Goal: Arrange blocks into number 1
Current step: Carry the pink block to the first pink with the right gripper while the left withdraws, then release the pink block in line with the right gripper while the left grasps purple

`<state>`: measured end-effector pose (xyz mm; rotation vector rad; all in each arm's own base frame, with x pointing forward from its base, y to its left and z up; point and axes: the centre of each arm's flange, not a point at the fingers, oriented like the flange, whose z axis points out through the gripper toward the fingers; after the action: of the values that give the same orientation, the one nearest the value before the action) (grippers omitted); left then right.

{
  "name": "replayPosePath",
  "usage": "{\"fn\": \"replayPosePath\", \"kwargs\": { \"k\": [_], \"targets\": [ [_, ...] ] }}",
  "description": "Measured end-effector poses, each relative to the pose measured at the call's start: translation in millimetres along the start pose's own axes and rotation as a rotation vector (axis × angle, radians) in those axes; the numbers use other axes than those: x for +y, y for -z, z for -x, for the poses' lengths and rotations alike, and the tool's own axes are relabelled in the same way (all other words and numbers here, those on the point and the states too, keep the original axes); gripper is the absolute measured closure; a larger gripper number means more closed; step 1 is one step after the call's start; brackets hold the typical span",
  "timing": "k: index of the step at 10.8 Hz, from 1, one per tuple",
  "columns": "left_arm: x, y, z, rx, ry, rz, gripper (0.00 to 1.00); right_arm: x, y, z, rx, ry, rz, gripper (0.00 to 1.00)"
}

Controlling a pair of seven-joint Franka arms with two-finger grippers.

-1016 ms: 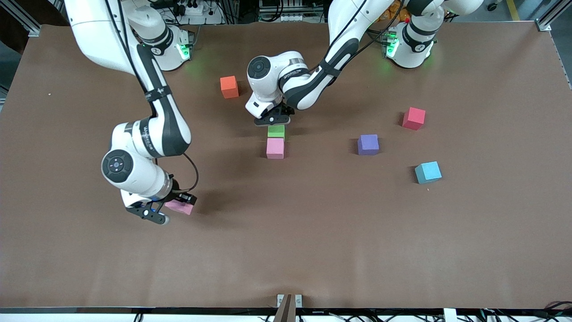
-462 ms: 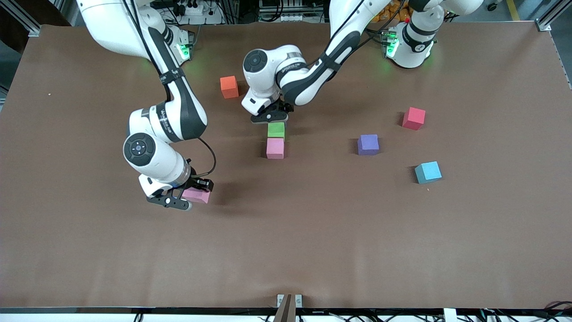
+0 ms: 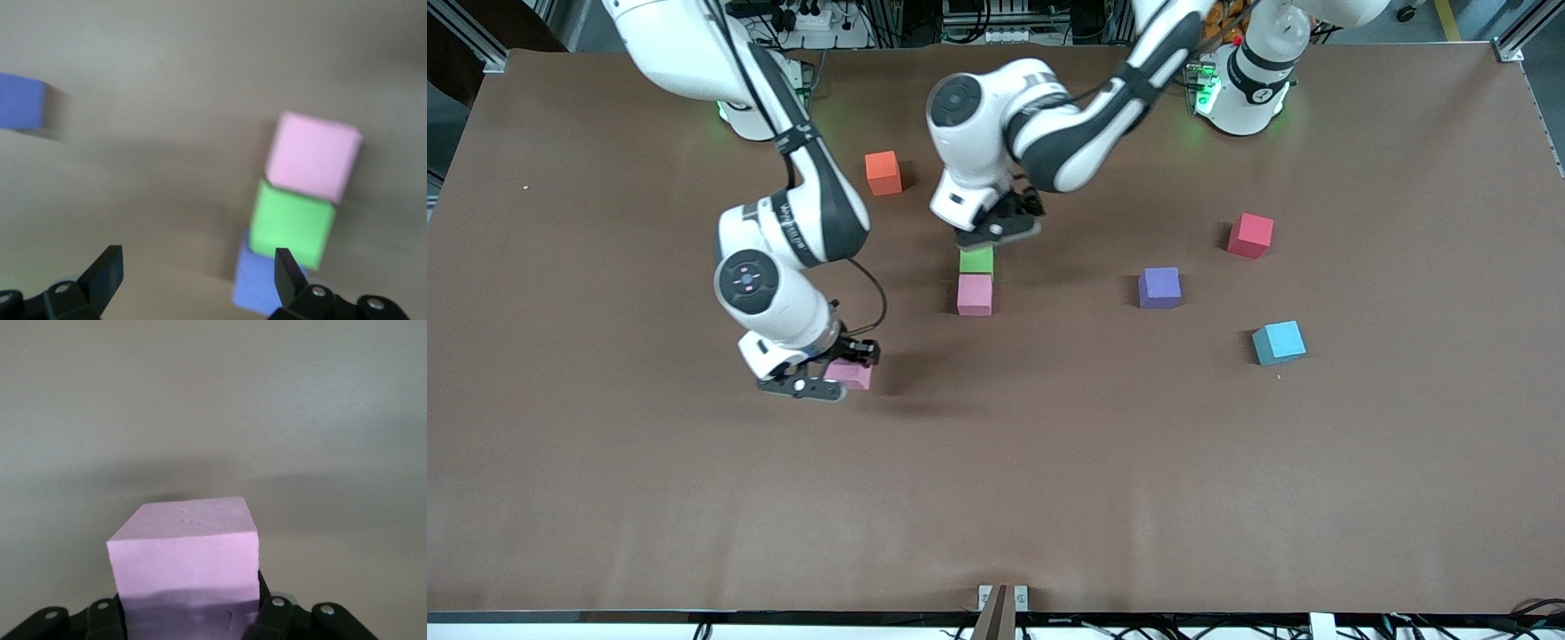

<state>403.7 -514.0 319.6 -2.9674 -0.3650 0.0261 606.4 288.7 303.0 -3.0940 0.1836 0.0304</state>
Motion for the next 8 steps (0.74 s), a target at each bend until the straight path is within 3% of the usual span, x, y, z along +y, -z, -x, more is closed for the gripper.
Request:
{"fn": "replayPosePath", "kwargs": {
  "k": [2, 5, 8],
  "targets": [
    [-50, -13, -63, -0.022, 0.116, -0.031, 0.00, -26, -5, 3, 0.007, 0.037, 0.004, 0.36],
    [-133, -48, -154, -0.081, 0.303, -0.074, 0.00, -66, -14, 6, -0.024, 0.054, 0.029, 0.36],
    [-218, -77, -217, -0.139, 0.417, -0.096, 0.00, -124, -32, 37, -0.047, 0.008, -0.004, 0.36]
  ]
}}
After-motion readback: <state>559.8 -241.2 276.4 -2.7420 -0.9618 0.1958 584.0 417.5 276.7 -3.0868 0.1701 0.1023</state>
